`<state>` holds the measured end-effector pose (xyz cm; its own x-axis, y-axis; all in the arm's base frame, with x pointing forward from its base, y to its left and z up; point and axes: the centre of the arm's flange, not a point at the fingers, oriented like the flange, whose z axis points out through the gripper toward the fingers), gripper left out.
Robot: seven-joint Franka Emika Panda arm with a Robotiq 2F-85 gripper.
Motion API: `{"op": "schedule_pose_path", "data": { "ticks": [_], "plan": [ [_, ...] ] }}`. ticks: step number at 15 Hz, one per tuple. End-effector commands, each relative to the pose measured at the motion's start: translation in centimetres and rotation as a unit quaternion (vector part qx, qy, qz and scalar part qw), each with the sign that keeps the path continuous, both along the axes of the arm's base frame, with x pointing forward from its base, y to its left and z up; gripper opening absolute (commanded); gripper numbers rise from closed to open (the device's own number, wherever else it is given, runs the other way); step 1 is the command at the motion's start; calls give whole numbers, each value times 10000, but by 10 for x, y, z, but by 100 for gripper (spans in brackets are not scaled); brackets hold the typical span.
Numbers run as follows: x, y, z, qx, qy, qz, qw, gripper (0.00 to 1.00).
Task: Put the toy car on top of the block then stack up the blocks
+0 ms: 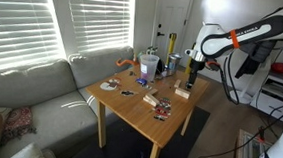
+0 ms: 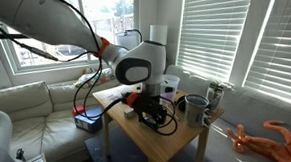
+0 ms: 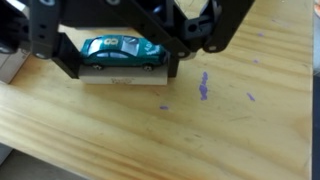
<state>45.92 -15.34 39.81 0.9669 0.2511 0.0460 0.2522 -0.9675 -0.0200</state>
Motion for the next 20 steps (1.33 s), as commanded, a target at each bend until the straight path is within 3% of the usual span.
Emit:
{"op": "schedule_pose_path", "data": {
  "ticks": [1, 8, 20],
  "plan": [
    [9, -1, 1, -41, 5, -45, 10000, 60],
    [3, 0, 24, -58, -177, -117, 9998, 60],
    [43, 24, 51, 65, -309, -486, 9983, 60]
  ]
}}
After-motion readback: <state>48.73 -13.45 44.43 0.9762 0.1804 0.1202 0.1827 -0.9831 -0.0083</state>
